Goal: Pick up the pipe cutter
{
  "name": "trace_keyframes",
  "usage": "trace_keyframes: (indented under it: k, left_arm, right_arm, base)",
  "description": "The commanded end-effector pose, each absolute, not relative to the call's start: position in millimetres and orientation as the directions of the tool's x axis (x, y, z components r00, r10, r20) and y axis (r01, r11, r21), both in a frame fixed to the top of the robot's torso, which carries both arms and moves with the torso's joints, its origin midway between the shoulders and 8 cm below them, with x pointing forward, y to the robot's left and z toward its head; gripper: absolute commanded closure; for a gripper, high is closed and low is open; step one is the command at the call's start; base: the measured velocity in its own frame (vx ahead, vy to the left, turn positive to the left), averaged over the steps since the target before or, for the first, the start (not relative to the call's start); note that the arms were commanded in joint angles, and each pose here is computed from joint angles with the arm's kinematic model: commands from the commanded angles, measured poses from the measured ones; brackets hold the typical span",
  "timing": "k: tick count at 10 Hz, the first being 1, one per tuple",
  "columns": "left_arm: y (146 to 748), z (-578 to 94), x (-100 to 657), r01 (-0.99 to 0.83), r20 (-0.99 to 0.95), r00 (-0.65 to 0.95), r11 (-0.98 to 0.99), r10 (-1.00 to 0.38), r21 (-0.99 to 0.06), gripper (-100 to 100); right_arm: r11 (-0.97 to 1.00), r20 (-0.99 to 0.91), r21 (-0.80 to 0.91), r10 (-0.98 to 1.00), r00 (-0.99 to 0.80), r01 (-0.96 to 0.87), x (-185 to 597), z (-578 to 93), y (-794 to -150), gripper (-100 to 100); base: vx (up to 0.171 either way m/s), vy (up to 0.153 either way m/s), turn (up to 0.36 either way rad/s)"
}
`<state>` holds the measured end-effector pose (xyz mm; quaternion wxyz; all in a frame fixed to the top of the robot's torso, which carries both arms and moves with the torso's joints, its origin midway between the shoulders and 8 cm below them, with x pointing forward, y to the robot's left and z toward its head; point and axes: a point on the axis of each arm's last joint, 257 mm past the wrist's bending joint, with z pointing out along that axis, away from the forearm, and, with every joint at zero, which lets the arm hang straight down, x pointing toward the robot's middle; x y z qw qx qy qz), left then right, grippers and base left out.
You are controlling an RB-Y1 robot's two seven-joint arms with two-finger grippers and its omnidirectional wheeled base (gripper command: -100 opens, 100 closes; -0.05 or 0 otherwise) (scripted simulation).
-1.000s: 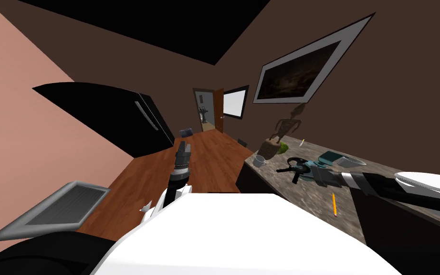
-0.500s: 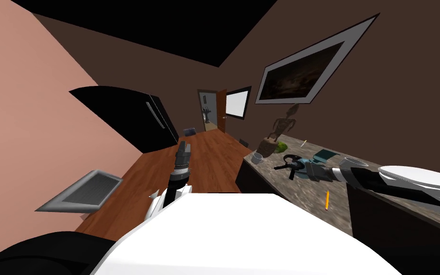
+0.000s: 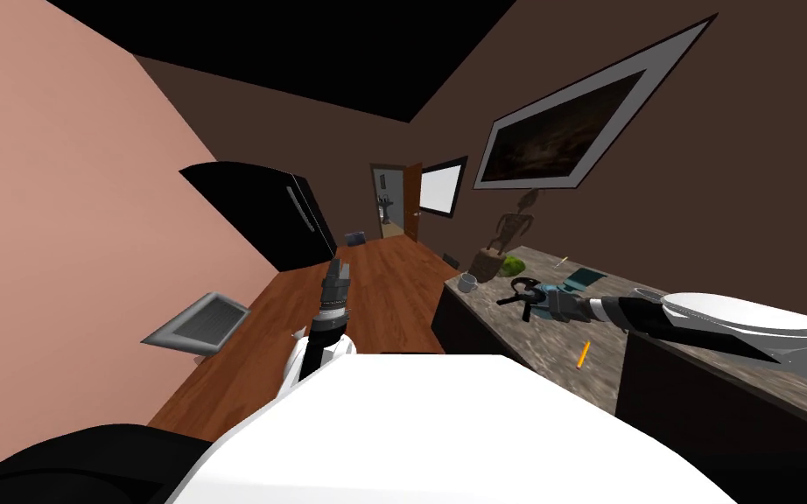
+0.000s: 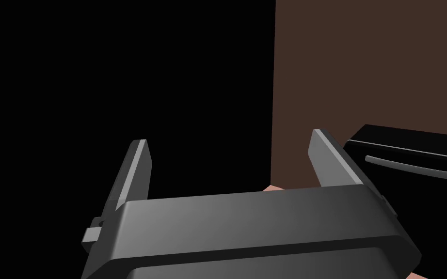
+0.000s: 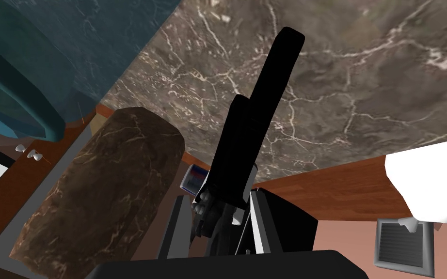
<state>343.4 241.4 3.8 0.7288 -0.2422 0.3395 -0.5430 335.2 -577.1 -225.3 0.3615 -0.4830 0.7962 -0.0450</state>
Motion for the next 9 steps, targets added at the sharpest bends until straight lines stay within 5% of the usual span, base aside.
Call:
trace_keyframes:
  k: [1, 8, 9]
  left_arm:
    - [241, 4, 343, 0.627, -0.232, 0.180, 0.293, -0.956, -0.722, 0]
    - [241, 4, 343, 0.627, -0.232, 0.180, 0.293, -0.956, -0.722, 0]
    - [241, 4, 343, 0.627, -0.232, 0.180, 0.293, -0.956, -0.722, 0]
  right_arm:
    - [0.557, -0.539, -0.422, -0.789, -0.296, -0.716, 343, -222, -576, 100]
    - [0.594, -0.553, -0.431, -0.769, -0.321, -0.679, 366, -214, -564, 100]
    - [0.596, -0.554, -0.431, -0.767, -0.323, -0.677, 366, -214, -564, 0]
  base:
    - [-0.150, -0.047, 0.113]
    - [-0.090, -0.034, 0.073]
    - [-0.006, -0.001, -0.001]
